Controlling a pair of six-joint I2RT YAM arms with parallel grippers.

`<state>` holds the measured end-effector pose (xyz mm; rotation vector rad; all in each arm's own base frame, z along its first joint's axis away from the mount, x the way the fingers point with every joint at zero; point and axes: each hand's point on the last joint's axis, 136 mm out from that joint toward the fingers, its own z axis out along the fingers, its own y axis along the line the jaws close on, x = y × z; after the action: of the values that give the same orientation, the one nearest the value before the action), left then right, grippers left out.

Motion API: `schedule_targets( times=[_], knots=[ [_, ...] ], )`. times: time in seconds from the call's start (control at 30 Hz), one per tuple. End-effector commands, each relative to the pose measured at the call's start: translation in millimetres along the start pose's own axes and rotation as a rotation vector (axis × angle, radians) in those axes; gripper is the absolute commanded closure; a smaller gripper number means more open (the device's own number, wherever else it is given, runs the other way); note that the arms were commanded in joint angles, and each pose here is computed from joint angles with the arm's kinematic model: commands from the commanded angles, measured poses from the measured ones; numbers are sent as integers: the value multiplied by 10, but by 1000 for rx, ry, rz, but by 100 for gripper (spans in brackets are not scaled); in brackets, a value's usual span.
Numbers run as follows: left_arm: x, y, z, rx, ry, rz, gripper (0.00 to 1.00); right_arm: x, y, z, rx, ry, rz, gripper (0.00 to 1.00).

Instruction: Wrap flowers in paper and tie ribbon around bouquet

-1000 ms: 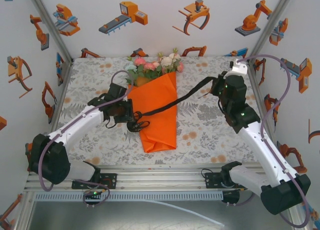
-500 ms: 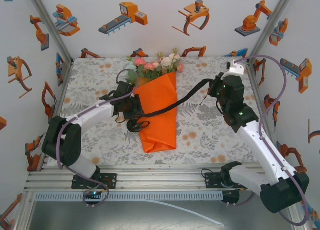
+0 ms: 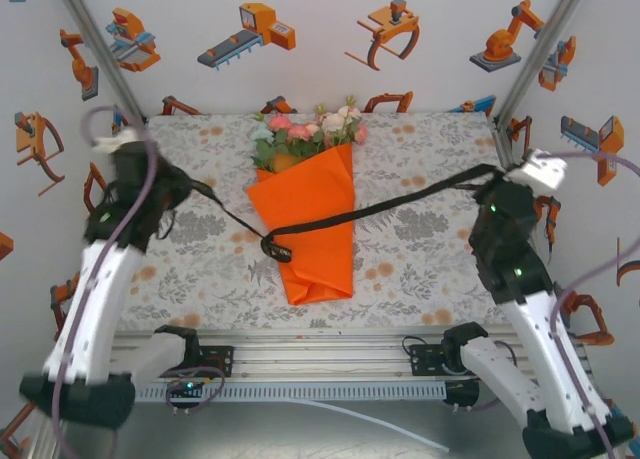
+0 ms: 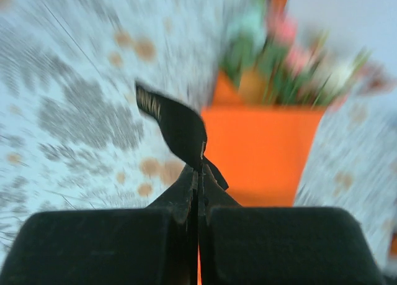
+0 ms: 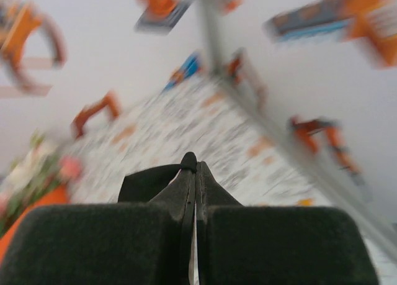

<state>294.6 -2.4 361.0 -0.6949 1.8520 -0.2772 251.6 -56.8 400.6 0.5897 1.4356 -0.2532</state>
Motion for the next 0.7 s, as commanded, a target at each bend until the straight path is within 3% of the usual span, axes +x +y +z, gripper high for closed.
schedule_targets(
  times=[0.0,0.1,0.2,0.47,0.67],
  knots=[
    [-198,902,-771,-290,-201,-58,100,-311,-928,-378,402,-156,25,100],
    [-346,1427,-1329,-410,-460,-147,100,-329,-1392,-717,512,-231,164,100],
    [-365,1621,-1513,-476,-545,-137,100,-363,-1629,-915,544,-272,224,100],
    [-204,1674,-1297,-568,-447,-121,96,-373,-1577,-870,558,-238,131,100],
    [165,1771,-829,-607,-362,-102,90,-24,-1282,-566,525,-150,9,100]
  ],
)
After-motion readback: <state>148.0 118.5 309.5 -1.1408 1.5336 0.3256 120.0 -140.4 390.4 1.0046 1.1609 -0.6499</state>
